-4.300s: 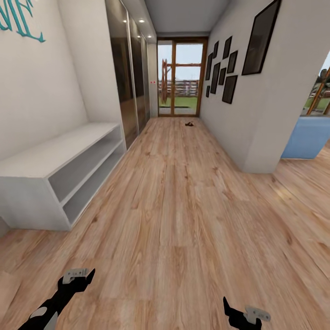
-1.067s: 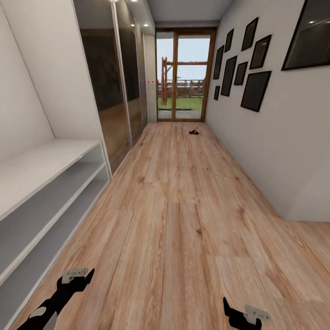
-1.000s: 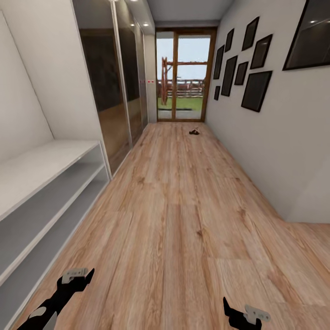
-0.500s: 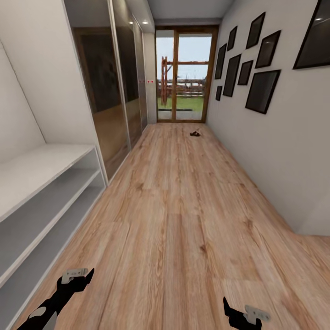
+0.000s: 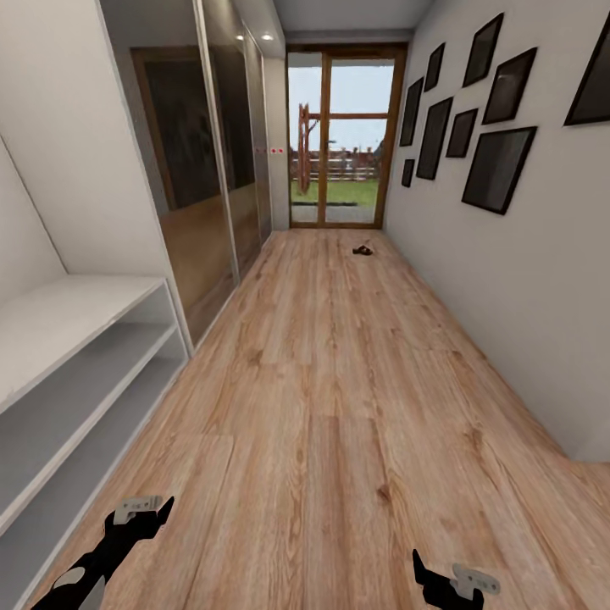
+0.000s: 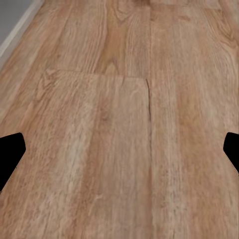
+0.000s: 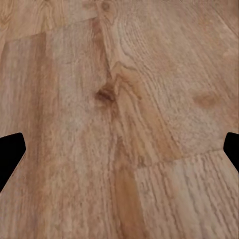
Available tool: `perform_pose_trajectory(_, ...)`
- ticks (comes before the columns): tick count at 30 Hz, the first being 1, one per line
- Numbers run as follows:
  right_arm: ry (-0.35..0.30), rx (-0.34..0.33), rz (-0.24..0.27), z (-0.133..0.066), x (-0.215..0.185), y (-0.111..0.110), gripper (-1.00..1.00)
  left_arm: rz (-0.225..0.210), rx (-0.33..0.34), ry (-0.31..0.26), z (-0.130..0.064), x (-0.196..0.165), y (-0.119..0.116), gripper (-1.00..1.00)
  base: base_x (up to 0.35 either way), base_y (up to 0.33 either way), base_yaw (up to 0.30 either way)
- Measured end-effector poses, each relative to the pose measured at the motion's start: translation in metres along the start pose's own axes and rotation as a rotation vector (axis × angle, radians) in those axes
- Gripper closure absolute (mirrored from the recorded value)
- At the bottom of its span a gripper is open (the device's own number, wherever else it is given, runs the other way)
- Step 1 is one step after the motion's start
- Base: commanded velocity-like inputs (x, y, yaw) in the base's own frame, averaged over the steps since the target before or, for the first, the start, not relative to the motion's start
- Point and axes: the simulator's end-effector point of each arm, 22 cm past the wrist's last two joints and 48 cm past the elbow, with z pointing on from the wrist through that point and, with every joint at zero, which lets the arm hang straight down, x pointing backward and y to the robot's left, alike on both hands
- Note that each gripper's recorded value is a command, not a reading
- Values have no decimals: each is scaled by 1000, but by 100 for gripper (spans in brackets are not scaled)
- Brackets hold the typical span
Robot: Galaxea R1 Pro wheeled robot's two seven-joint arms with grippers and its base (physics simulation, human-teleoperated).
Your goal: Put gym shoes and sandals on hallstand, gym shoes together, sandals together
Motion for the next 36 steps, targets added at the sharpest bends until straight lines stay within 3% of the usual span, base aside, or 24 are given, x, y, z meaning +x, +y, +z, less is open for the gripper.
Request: perform_pose_trajectory(36,0,0,0,0,0,0,-100,-1,-1,-1,0,-1,1,-100,339,0,0)
